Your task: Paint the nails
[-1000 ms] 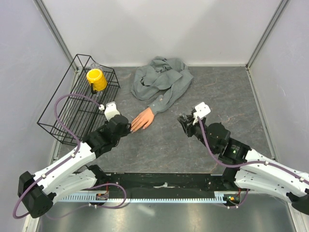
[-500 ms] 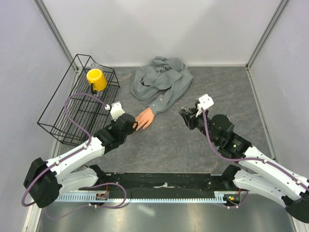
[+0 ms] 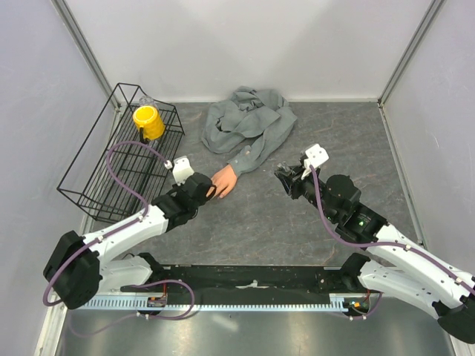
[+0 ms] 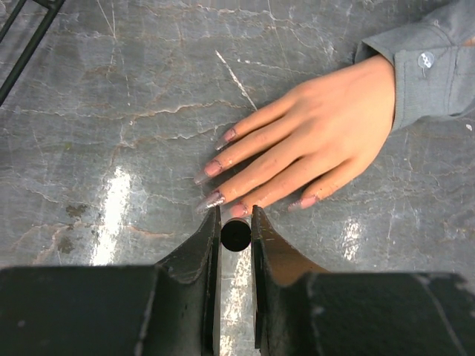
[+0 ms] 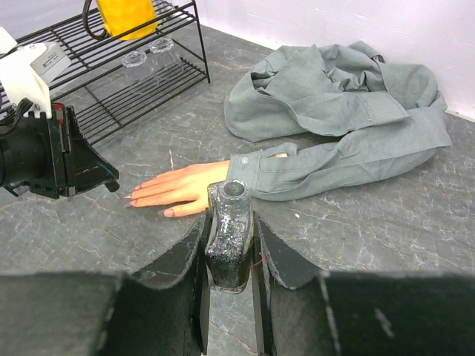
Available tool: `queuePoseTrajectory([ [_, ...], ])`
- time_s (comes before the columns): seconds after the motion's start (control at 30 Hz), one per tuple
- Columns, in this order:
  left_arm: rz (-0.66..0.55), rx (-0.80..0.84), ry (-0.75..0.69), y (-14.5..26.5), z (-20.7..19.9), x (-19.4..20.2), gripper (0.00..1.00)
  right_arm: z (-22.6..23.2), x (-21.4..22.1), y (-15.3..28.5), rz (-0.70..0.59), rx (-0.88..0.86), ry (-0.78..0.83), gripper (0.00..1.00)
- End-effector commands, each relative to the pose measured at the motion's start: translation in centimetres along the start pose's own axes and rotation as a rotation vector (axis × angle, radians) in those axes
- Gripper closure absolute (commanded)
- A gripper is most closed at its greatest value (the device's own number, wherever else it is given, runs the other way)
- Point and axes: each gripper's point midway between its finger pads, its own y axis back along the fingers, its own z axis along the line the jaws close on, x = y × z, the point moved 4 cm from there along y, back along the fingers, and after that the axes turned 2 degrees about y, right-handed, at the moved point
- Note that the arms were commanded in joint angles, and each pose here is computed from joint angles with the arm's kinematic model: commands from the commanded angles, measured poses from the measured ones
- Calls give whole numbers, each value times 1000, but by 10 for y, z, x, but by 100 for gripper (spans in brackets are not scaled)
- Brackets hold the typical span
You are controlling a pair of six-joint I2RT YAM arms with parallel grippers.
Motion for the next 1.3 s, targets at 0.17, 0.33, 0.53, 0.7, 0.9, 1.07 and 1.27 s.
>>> queuePoseTrajectory([
  [0.17, -61, -11, 73, -11, -2, -11, 98, 3, -16, -2, -55, -28, -18, 100],
  [0.33, -56, -14, 69, -15, -3, -12, 98, 3, -14, -4, -49, -31, -19, 100],
  [0.53, -46, -13, 68, -17, -3, -10, 98, 2, -13, -4, -46, -32, -20, 100],
  [0.7, -32, -2, 66, -20, -5, -8, 98, 3, -13, -5, -45, -39, -21, 100],
  [0.9, -27, -7, 63, -22, -5, -5, 98, 3, -11, -6, -45, -45, -24, 100],
  [1.07, -25, -20, 57, -24, -2, -4, 98, 3, -11, -6, -42, -45, -24, 100],
  [1.27, -25, -24, 60, -25, 0, -2, 98, 3, -10, -7, -41, -51, -26, 100],
])
